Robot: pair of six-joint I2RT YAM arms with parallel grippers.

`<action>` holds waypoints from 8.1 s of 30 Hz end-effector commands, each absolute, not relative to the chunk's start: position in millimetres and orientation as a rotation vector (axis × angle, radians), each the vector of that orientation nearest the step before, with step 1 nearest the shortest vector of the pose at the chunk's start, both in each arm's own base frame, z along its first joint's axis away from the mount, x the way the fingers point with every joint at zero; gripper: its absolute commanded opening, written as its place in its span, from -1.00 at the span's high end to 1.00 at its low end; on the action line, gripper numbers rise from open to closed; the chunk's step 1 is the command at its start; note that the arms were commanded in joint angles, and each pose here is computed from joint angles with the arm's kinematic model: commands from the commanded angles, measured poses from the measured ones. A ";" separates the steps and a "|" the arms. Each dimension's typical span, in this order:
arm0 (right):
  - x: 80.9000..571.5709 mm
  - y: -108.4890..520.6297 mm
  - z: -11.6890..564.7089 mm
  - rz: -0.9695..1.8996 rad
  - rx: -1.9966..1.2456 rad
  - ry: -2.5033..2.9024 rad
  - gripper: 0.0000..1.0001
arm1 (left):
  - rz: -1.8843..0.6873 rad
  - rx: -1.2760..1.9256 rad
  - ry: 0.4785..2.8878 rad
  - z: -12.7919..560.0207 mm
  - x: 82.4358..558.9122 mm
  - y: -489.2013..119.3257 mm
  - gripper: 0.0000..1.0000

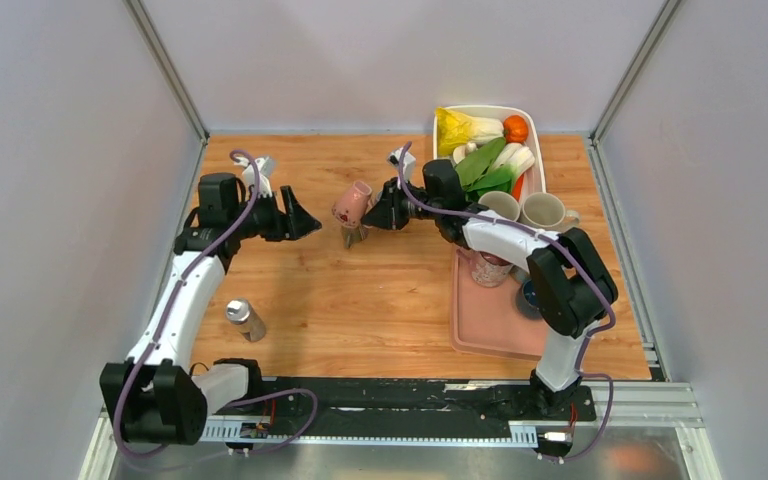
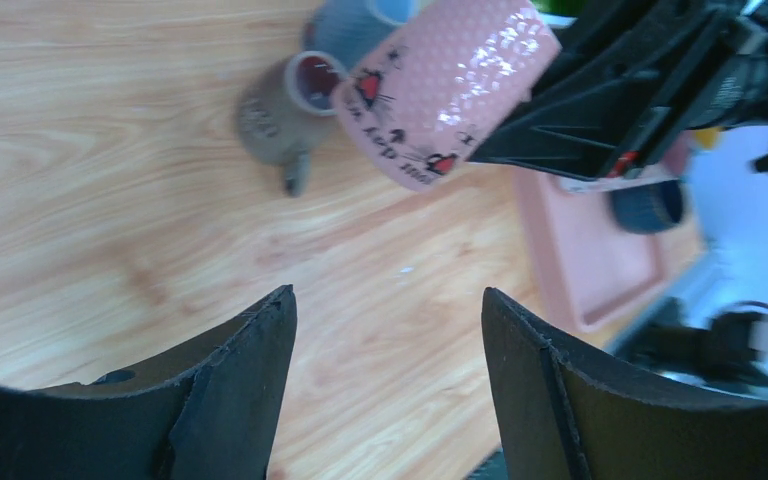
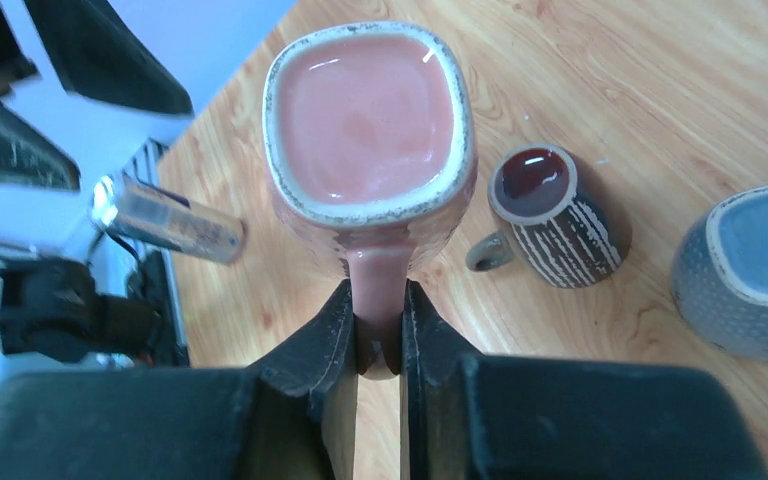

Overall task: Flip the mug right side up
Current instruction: Turn over the cup at the center of the board, then pick up the cup at the center of the board, then place the cup on the tray.

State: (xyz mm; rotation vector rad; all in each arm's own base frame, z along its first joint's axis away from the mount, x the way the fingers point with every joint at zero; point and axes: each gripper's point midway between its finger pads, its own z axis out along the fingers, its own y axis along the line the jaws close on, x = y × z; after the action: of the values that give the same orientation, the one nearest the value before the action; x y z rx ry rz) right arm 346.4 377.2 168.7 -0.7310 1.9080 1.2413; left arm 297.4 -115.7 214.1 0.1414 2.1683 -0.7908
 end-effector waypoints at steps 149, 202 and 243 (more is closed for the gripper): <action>245.3 197.7 257.2 0.654 -1.105 1.731 -0.96 | -0.321 1.009 2.641 81.1 251.1 -161.6 -0.01; 346.4 68.0 368.7 0.074 -0.405 1.648 -0.97 | -0.512 1.985 1.600 181.5 212.2 -395.0 1.00; 347.7 61.7 364.5 0.188 -0.295 1.689 -0.98 | -0.450 2.164 1.372 111.3 233.7 -440.1 1.00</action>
State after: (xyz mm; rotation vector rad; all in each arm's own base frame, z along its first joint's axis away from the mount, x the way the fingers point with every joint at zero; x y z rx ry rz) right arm 351.6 62.0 348.7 -0.3204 1.7341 0.1688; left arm 236.5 -428.5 103.2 2.1743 1.4418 -0.3942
